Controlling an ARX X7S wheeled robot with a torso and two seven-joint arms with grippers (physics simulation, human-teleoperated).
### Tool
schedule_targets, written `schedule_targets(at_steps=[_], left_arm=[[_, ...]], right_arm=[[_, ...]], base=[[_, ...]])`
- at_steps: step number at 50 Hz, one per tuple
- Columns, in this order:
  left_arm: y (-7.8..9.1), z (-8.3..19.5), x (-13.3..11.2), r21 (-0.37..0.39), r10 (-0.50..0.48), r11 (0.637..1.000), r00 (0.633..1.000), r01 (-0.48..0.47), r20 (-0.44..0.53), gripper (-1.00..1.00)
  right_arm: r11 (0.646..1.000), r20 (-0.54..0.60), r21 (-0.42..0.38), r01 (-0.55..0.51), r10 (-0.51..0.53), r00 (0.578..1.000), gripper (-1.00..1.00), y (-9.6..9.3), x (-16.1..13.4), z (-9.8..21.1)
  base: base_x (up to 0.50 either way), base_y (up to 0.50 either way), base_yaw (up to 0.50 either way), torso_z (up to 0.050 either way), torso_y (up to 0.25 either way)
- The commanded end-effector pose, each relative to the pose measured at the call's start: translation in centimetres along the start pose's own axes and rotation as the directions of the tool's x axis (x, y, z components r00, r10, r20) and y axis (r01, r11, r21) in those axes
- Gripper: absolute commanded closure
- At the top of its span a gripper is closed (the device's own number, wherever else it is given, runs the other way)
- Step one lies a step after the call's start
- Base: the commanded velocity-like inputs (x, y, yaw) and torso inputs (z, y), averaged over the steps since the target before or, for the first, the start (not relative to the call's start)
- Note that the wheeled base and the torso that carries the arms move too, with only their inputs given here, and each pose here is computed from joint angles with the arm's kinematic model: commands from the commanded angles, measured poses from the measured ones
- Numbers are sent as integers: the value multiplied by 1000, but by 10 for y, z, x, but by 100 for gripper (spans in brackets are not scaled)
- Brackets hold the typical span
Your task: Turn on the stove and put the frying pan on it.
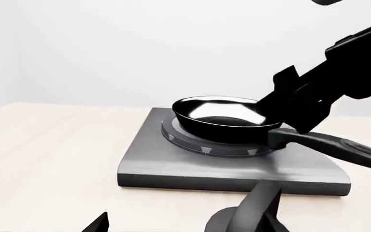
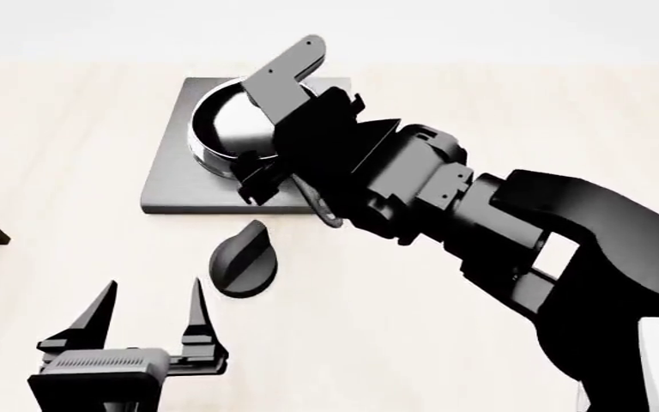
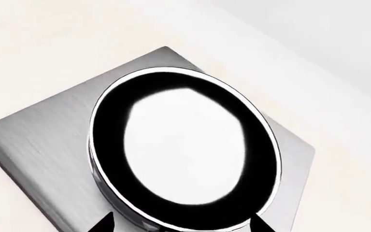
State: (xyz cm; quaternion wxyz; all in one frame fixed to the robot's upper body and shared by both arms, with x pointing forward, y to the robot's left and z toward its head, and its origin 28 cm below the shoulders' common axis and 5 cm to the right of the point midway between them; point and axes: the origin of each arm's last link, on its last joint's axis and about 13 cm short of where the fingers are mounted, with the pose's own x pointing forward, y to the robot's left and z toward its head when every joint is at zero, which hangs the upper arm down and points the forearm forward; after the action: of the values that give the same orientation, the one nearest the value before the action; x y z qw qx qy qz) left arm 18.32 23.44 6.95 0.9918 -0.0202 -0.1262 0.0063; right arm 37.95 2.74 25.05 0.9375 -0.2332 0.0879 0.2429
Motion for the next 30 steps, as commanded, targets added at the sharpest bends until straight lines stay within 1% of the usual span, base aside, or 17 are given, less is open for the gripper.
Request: schedule_targets(at_steps=[1,3,4,6,8,10,12,13,15,16,17,20,21,22,25,26,30], left_arm=[[0,1,2,16,22,1000,1000,-22,16,-100],[0,2,2,16,27,1000,1000,-27,12,-100],[0,3,3,12,28,1000,1000,-28,6,-100],[0,3,4,11,30,999,1000,-30,4,-100],[-2,5,4,13,33,999,999,-34,4,-100],[-2,6,4,17,36,999,999,-36,6,-100],[-2,7,5,21,38,999,999,-38,6,-100],[-3,8,5,25,44,999,999,-44,7,-100],[-3,8,6,28,45,999,999,-45,6,-100],[-3,9,6,36,49,998,999,-49,7,-100],[-4,11,6,40,50,998,999,-50,10,-100],[-4,12,6,42,51,998,999,-52,12,-100],[-5,14,6,44,51,998,999,-52,17,-100],[-5,14,6,44,51,998,999,-52,17,-100],[-10,15,6,48,33,998,999,-34,21,-100],[-11,15,6,49,28,998,999,-29,20,-100],[-12,17,7,49,24,998,999,-25,27,-100]], right_arm=[[999,160,-46,-3,11,987,-100,5,-17,18],[999,194,-40,8,0,981,-100,2,-27,17],[999,232,-50,19,-7,973,-100,-1,-37,15],[998,260,-59,32,-16,966,-100,-4,-45,13],[997,322,-57,55,-34,946,-100,-9,-63,7],[998,342,-32,51,-37,939,-100,-12,-73,2],[996,377,-26,88,-71,923,-100,-15,-81,-7],[996,394,-1,94,-85,915,-100,-15,-86,-23],[994,409,4,107,-99,907,-100,-15,-88,-29],[992,423,52,113,-124,898,-100,-16,-95,-42],[987,462,63,145,-158,873,-100,-16,-105,-54],[985,479,90,146,-171,861,-100,-15,-114,-63],[977,500,136,166,-212,840,-100,-16,-125,-71],[972,517,155,178,-233,824,-100,-14,-136,-80],[961,549,188,204,-275,789,-100,-12,-152,-93],[953,554,211,218,-301,776,-100,-10,-163,-100],[932,572,249,263,-361,737,-100,-7,-179,-114]], base=[[0,0,0,0,0],[0,0,0,0,0],[0,0,0,0,0],[0,0,0,0,0],[0,0,0,0,0],[0,0,0,0,0],[0,0,0,0,0],[0,0,0,0,0],[0,0,0,0,0],[0,0,0,0,0],[0,0,0,0,0],[0,0,0,0,0],[0,0,0,0,0],[0,0,0,0,0],[0,0,0,0,0],[0,0,0,0,0],[0,0,0,0,0]])
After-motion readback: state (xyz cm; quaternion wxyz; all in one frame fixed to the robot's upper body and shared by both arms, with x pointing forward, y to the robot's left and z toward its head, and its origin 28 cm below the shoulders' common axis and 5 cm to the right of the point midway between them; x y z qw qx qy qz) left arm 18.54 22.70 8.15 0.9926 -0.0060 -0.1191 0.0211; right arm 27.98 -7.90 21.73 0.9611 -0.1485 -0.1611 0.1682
